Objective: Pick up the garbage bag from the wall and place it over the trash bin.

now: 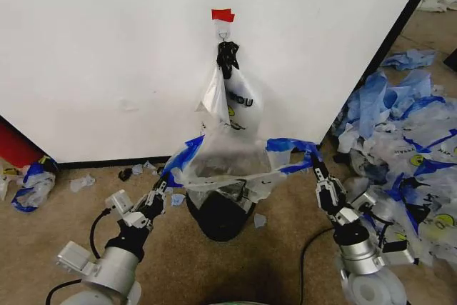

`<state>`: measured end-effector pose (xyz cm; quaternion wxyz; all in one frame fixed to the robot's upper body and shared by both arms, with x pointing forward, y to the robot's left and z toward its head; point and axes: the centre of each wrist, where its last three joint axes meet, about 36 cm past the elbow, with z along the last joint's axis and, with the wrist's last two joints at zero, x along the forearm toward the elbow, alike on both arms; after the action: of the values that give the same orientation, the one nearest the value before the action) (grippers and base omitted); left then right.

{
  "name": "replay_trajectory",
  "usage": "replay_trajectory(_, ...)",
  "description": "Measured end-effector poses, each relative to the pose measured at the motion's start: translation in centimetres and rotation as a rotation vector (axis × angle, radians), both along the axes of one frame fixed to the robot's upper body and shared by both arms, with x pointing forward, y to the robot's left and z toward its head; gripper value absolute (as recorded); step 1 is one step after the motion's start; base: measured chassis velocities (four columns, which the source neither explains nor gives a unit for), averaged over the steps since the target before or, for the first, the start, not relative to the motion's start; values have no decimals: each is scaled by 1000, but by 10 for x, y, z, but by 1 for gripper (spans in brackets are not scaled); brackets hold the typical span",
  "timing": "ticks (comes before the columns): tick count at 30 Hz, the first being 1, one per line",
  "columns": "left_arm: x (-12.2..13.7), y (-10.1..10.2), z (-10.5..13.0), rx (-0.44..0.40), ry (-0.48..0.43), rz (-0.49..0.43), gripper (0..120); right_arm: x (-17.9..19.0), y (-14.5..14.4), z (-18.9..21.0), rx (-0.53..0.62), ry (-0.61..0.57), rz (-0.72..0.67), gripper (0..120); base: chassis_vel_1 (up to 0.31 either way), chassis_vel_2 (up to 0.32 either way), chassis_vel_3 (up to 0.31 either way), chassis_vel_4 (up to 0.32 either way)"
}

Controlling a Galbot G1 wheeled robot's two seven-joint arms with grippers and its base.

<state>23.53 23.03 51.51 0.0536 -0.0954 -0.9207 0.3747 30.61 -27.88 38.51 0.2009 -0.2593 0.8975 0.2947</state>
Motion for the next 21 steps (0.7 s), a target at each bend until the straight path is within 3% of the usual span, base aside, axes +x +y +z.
replay_trajectory(21,0,-4,-7,-6,-9,10,0,8,3,-38,-21,54,-29,0,0,0,0,0)
